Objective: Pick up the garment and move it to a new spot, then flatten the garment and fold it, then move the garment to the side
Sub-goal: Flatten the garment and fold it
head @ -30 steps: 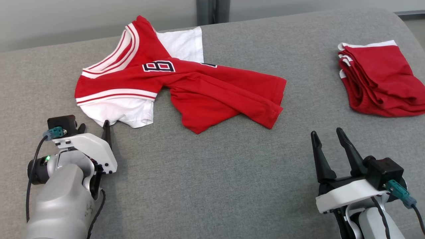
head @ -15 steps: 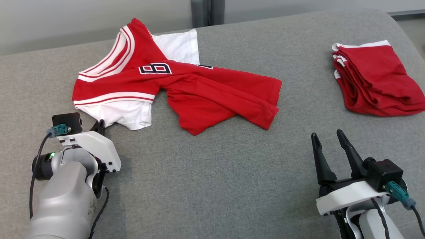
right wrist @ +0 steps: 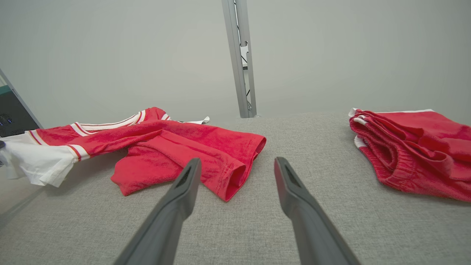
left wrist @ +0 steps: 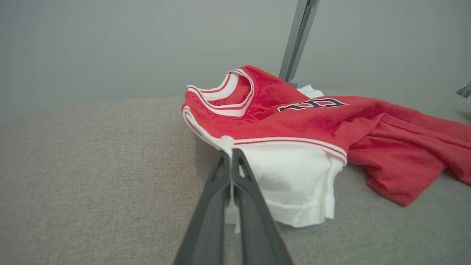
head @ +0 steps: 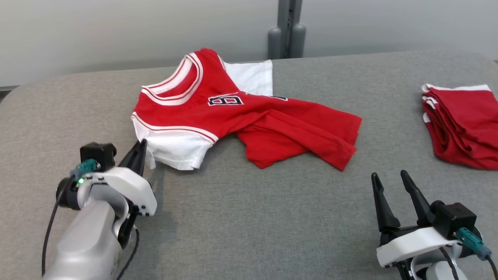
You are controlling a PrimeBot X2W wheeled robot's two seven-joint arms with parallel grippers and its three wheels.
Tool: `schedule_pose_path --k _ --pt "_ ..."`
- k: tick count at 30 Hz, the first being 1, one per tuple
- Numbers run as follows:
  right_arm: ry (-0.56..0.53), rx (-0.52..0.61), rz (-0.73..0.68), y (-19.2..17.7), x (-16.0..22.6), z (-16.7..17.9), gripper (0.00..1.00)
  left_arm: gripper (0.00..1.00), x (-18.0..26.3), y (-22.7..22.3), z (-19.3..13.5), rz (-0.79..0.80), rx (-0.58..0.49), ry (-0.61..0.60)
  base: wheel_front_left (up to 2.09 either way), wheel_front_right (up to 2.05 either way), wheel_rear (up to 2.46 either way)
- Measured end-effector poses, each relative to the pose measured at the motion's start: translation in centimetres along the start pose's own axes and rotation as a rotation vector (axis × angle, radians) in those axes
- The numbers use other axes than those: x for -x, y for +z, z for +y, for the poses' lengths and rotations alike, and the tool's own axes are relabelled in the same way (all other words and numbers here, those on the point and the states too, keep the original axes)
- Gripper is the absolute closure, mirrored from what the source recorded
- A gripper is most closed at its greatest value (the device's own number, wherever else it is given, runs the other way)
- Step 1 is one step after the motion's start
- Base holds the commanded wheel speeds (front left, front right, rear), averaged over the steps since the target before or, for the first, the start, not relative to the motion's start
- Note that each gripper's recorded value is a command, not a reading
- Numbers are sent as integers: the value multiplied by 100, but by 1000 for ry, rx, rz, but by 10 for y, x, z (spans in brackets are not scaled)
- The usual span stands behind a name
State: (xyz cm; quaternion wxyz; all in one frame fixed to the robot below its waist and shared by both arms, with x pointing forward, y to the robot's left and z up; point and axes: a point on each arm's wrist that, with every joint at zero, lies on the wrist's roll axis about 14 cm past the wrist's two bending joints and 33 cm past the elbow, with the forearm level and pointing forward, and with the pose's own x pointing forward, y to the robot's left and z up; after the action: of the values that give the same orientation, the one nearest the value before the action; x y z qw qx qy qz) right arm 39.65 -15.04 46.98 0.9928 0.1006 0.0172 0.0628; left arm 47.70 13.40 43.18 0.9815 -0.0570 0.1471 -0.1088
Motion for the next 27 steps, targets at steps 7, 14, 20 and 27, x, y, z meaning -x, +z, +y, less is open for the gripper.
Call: schedule_pose_path --k 7,14,20,27 --pt "35 -6 -4 0 -3 13 0 100 45 -14 15 -6 21 21 0 0 0" --pt "51 -5 4 -3 -8 17 0 100 89 -35 34 72 81 115 0 0 0" --pt "41 11 17 -6 -7 13 0 100 101 -34 45 104 86 171 0 0 0" --pt "13 35 49 -16 -4 2 0 100 97 -47 53 154 127 218 0 0 0"
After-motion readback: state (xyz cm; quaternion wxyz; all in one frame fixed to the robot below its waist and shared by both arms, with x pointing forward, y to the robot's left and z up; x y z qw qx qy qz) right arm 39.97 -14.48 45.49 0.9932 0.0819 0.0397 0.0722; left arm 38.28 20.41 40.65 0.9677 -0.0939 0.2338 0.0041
